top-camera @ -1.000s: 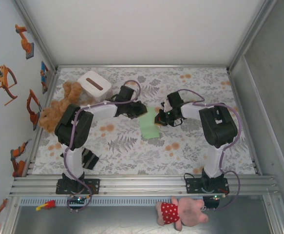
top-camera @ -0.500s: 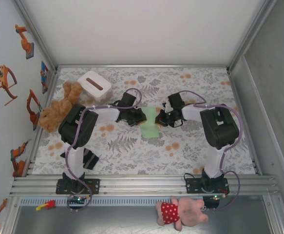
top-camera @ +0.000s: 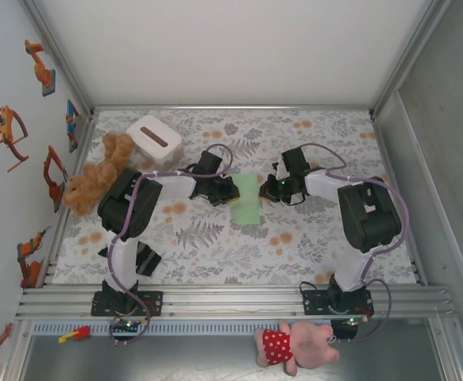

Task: Fold a paper plane with a square sheet of paper (pick it up from the middle)
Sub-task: First fold the square sheet of paper in half at the center of the table.

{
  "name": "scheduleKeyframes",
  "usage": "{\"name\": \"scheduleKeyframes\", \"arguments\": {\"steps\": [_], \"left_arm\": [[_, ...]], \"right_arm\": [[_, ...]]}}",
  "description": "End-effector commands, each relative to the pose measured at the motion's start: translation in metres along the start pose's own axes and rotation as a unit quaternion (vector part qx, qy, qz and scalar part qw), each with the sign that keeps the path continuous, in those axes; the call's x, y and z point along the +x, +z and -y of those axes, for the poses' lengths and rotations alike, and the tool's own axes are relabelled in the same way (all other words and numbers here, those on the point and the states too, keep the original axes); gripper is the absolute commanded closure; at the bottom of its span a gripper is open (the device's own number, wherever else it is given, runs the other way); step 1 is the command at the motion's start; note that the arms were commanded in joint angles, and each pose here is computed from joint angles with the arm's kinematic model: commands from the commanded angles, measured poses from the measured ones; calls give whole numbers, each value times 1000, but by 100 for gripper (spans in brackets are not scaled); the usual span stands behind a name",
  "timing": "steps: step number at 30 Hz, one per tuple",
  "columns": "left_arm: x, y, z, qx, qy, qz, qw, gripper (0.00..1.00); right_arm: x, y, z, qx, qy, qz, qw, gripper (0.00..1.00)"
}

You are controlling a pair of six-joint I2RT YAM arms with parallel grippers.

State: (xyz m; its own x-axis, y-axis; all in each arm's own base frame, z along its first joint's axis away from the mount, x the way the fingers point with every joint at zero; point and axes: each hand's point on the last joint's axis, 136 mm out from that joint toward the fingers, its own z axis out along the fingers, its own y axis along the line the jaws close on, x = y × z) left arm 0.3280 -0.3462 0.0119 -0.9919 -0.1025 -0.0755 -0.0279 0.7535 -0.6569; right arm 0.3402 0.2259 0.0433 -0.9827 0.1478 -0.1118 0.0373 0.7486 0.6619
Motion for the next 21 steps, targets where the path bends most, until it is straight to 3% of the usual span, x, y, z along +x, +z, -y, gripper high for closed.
{"name": "scheduleKeyframes", "arguments": {"steps": [1, 11, 21], "left_arm": [[22, 16, -54, -87, -16, -34, 996, 89], [20, 14, -50, -87, -9, -34, 996, 89], [9, 4, -19, -48, 13, -26, 998, 86]], "right_arm": [[1, 9, -10, -38, -7, -21, 999, 100], [3, 25, -1, -42, 1, -43, 998, 100], [21, 34, 40, 22, 19, -67, 997, 100]]}}
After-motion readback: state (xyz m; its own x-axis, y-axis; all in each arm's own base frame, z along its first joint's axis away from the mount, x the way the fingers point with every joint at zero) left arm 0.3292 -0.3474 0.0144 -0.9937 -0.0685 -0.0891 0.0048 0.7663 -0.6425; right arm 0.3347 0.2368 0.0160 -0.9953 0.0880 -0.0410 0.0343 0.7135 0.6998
